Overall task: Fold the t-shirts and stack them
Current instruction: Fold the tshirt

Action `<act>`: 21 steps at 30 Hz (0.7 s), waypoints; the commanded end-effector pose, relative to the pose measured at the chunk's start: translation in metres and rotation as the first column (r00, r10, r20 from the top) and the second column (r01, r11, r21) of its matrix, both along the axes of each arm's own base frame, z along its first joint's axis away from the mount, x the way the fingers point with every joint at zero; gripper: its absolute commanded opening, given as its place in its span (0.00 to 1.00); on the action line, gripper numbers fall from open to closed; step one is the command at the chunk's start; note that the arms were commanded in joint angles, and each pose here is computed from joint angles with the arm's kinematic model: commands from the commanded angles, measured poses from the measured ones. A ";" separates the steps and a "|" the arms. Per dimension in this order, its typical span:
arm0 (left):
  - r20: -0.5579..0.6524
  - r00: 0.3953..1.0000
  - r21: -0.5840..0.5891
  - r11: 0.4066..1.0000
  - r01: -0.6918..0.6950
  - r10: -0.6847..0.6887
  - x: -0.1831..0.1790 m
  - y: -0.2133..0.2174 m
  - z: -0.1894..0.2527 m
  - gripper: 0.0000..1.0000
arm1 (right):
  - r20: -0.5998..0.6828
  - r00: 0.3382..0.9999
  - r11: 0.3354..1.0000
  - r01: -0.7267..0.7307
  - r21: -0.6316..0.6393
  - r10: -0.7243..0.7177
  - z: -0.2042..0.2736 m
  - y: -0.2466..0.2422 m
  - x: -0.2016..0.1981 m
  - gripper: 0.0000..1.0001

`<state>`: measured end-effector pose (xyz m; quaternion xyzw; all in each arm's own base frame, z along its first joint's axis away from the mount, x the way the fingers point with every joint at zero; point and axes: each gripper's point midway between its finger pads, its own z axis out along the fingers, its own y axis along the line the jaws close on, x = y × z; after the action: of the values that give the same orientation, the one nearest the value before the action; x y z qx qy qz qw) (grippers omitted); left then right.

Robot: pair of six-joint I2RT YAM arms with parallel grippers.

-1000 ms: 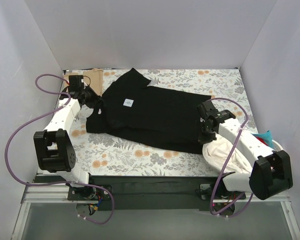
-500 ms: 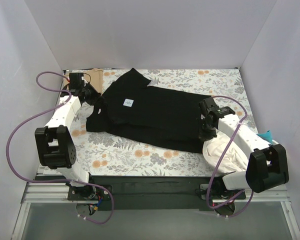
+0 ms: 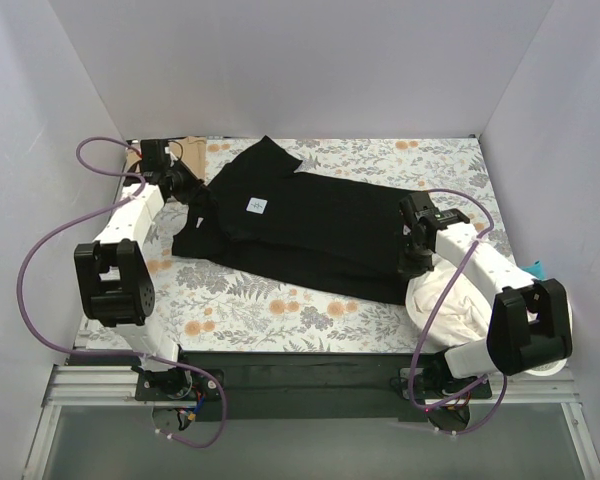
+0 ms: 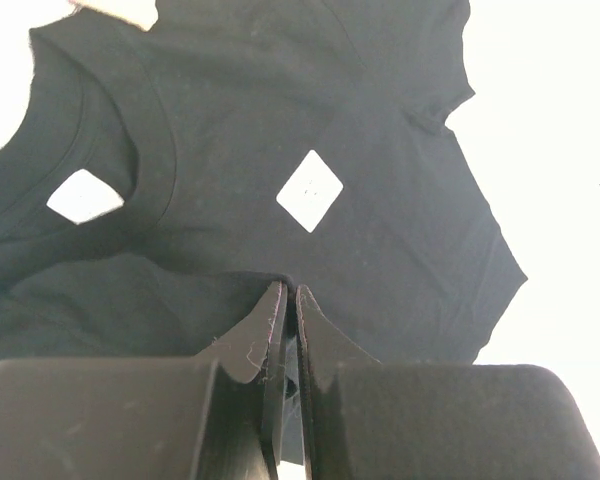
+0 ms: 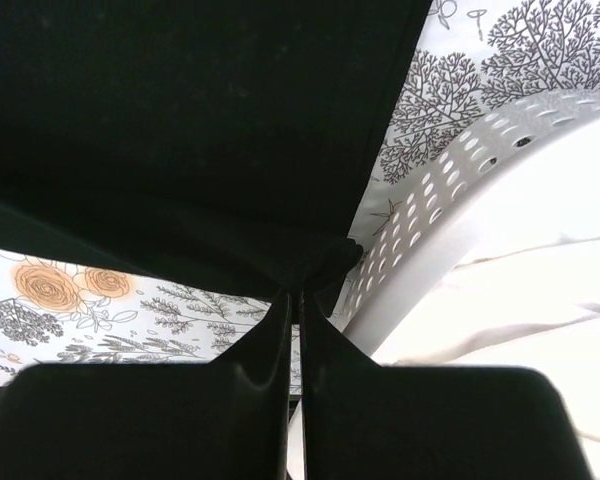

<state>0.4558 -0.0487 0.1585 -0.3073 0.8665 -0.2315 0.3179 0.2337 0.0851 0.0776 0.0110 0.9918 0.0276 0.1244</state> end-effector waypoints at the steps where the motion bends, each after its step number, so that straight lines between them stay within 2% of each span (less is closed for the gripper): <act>1: 0.054 0.998 -0.011 0.999 0.040 -0.039 0.014 -0.005 0.017 0.00 | -0.013 1.000 0.998 -0.001 -0.062 0.000 0.005 -0.017 0.006 0.03; 2: 0.061 0.997 -0.012 0.999 0.046 -0.045 0.021 -0.006 0.019 0.09 | -0.013 1.000 0.998 0.000 -0.058 -0.001 0.006 -0.017 0.008 0.11; 3: 0.065 0.997 -0.014 0.999 0.052 -0.051 0.024 -0.007 0.021 0.20 | -0.016 1.000 0.999 0.012 -0.052 -0.013 0.006 -0.018 0.011 0.26; 4: 0.069 0.997 -0.013 0.999 0.048 -0.047 0.027 -0.006 0.023 0.29 | 0.004 1.000 0.999 0.020 -0.044 -0.020 0.011 -0.017 0.017 0.32; 5: 0.088 0.996 -0.008 0.999 0.036 -0.035 0.033 -0.004 0.030 0.48 | 0.012 0.999 0.999 0.037 -0.038 -0.036 0.014 -0.017 0.020 0.52; 6: 0.113 0.993 -0.004 1.000 0.030 -0.030 0.037 -0.003 0.038 0.53 | 0.034 0.998 0.999 0.045 -0.020 -0.045 0.019 -0.015 0.025 0.57; 7: 0.131 0.991 0.005 0.999 0.033 -0.033 0.039 -0.002 0.045 0.55 | 0.066 0.996 0.999 0.053 -0.008 -0.053 0.028 -0.013 0.032 0.60; 9: 0.184 0.982 0.031 0.999 0.042 -0.047 0.042 -0.001 0.066 0.66 | 0.120 0.990 0.997 0.068 0.027 -0.071 0.044 -0.009 0.040 0.66; 11: 0.220 0.974 0.062 0.997 0.042 -0.055 0.038 0.002 0.081 0.66 | 0.177 0.982 0.996 0.062 0.059 -0.071 0.059 -0.004 0.049 0.67; 14: 0.239 0.969 0.130 0.991 0.026 -0.057 0.020 0.011 0.080 0.71 | 0.219 0.975 0.995 0.025 0.098 -0.046 0.074 0.003 0.051 0.67; 18: 0.171 0.984 0.201 0.979 0.020 -0.056 -0.010 0.028 0.041 0.75 | 0.224 0.974 0.989 -0.049 0.137 0.017 0.074 0.023 0.040 0.66; 19: 0.118 0.993 0.200 0.980 0.008 -0.032 -0.023 0.040 0.018 0.74 | 0.233 0.972 0.988 -0.057 0.146 0.022 0.076 0.027 0.037 0.66; 21: 0.106 0.994 0.199 0.979 -0.046 0.025 -0.034 0.060 0.009 0.74 | 0.249 0.967 0.982 -0.098 0.160 0.056 0.076 0.042 0.030 0.66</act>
<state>0.4390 -0.0256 0.1866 -0.2527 0.8608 -0.1963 0.3958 0.2727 0.1047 0.1447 0.0120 0.9699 0.0878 0.2267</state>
